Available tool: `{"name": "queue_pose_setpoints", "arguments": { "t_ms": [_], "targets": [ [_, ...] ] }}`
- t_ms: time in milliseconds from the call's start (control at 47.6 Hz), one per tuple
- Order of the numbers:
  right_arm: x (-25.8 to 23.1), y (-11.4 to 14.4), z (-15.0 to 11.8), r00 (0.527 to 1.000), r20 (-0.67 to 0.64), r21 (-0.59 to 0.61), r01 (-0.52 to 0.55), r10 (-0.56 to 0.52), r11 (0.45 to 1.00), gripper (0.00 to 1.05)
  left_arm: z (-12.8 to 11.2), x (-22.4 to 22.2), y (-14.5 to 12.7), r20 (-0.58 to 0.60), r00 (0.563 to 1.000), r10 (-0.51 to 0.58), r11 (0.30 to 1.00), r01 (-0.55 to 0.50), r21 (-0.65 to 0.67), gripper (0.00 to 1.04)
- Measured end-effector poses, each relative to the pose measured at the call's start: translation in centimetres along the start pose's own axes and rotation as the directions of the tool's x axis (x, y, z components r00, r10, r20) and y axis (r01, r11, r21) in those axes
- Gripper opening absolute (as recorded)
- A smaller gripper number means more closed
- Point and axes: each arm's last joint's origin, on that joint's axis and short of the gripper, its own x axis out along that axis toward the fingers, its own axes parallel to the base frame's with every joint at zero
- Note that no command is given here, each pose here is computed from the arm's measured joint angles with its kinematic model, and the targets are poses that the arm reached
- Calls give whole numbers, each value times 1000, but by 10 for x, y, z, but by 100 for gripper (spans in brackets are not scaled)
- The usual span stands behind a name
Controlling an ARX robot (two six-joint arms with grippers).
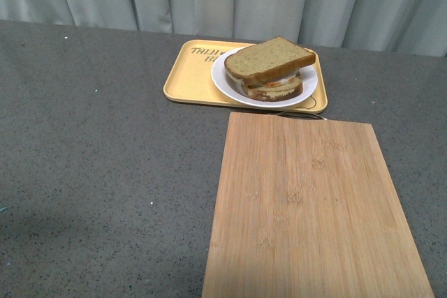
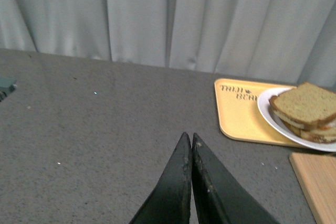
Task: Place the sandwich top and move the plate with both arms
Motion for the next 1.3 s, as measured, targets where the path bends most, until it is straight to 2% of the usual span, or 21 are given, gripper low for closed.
{"name": "queue_pose_setpoints", "arguments": {
  "t_ms": [526, 1304],
  "targets": [
    [0, 0, 0, 1000, 0, 0, 0, 0, 1000, 95, 6, -45, 1, 21, 1000, 2, 1000, -2, 0, 4],
    [0, 0, 0, 1000, 0, 0, 0, 0, 1000, 95, 15, -74, 1, 55, 998, 1, 1000, -1, 0, 4]
  ]
}}
